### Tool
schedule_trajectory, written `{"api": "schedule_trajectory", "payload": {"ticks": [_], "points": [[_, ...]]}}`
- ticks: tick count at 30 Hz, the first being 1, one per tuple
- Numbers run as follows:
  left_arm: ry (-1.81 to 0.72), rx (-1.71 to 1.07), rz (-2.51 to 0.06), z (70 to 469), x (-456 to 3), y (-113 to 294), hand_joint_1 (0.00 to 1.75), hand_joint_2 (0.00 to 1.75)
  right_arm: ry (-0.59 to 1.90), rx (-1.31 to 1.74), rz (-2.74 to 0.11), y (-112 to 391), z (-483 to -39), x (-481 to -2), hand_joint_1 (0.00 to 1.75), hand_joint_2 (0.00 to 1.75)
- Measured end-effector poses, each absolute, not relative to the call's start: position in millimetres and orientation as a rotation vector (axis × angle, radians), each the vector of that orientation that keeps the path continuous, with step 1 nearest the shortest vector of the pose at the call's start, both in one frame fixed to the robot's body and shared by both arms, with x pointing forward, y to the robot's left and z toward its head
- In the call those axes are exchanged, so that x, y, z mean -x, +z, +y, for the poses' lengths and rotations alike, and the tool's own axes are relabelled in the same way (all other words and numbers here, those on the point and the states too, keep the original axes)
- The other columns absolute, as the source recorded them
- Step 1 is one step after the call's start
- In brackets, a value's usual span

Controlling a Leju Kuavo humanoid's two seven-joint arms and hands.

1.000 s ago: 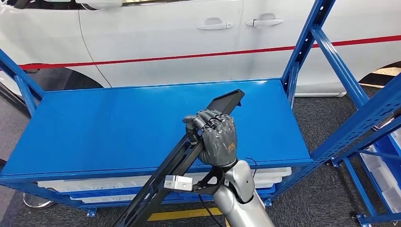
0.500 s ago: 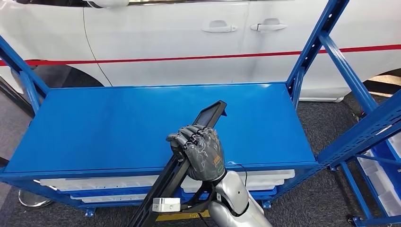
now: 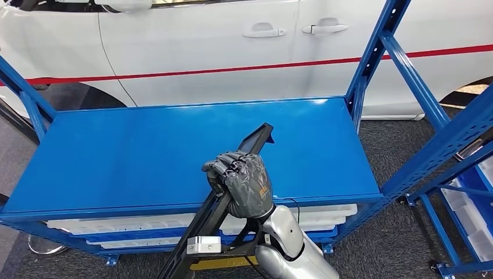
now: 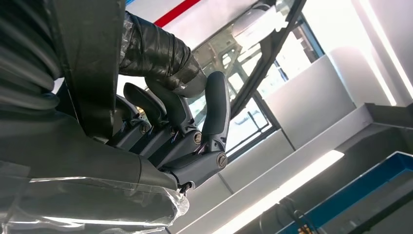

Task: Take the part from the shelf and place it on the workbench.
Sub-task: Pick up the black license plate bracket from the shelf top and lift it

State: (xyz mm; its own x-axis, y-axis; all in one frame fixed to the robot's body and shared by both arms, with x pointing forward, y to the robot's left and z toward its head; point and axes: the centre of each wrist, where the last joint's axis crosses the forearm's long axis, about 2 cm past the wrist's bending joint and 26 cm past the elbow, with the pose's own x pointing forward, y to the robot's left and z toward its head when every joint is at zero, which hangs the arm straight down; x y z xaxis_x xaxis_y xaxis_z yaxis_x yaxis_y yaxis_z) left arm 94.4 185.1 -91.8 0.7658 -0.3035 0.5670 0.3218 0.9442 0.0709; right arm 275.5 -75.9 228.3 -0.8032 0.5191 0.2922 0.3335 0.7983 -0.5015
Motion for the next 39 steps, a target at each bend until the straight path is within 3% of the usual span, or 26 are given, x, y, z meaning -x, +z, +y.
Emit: {"api": "schedule_trajectory", "payload": {"ticks": [22,39], "points": [[-0.308,-0.012,-0.616,194.8,-102.4,-91.9,0.00,1.75,0.638,0.571,-2.496,221.2,-66.1,-298.1,1.75,1.75],[-0.332,-0.072,-0.641,215.4,-133.1,-87.3,0.00,1.75,0.562,0.736,-2.527,236.1,-83.1,-325.3,1.75,1.75]]}}
